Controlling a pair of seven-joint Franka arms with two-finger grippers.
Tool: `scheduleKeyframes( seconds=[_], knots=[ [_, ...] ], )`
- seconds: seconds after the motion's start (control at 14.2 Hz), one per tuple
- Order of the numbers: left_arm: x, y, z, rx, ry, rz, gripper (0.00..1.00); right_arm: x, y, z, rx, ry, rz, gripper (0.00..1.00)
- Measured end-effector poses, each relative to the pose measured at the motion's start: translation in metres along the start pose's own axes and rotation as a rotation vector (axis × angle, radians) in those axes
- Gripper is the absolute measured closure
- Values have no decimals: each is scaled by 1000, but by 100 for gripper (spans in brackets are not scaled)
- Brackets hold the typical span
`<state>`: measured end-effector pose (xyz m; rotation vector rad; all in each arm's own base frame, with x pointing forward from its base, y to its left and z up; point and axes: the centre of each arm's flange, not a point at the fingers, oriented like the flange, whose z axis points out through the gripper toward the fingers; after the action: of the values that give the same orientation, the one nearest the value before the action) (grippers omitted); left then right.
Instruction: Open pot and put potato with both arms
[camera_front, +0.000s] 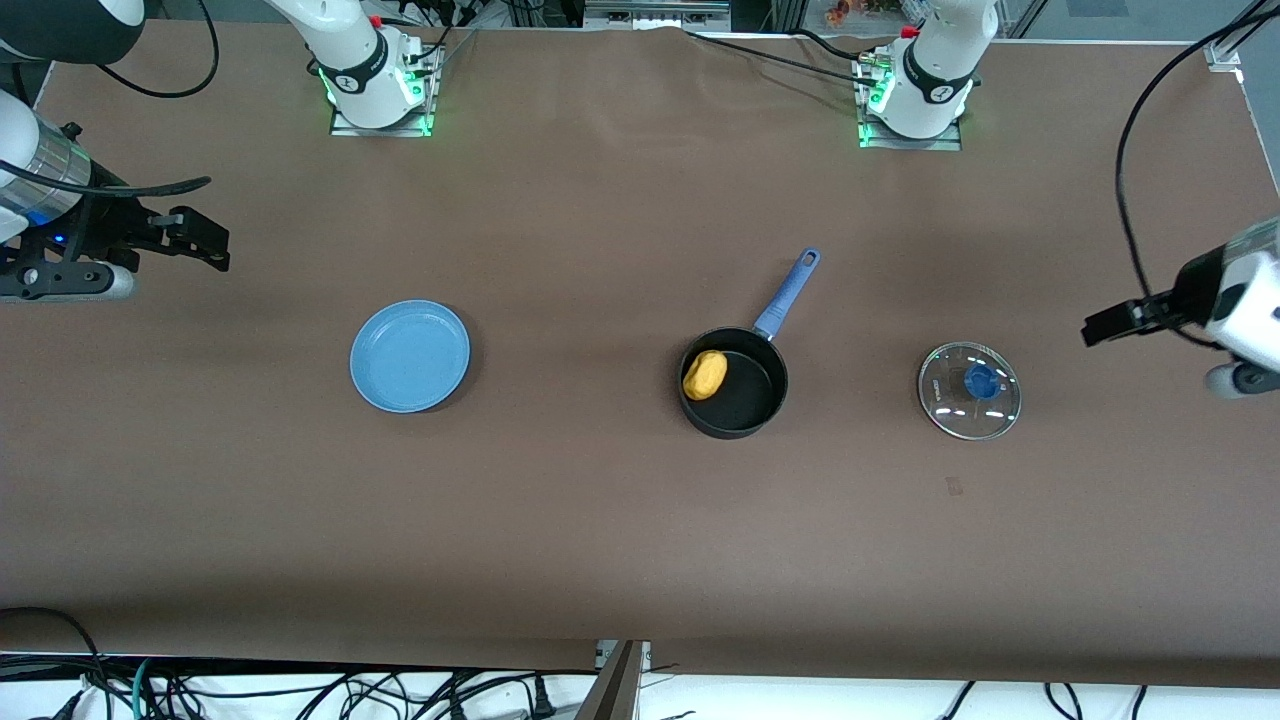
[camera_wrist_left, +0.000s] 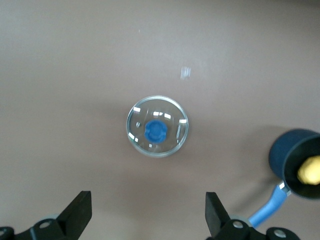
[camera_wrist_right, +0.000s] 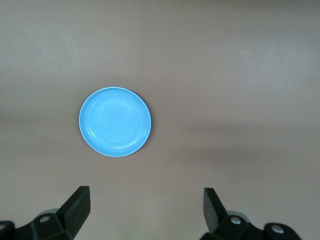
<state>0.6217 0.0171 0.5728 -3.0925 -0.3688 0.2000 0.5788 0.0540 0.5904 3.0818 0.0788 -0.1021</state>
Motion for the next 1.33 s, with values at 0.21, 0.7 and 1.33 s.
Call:
scheduleKeyframes(
  seconds=[0.21, 0.7, 1.33],
  knots=[
    [-14, -4, -30, -2, -21, 1, 0, 1, -1, 1, 0, -2, -2, 0],
    [-28, 6, -55, 29, -12, 131, 0, 0, 0, -2, 0, -3, 0, 0],
    [-26, 15, -9, -35, 82, 127, 0, -1, 6, -5, -1, -9, 11, 0]
  ],
)
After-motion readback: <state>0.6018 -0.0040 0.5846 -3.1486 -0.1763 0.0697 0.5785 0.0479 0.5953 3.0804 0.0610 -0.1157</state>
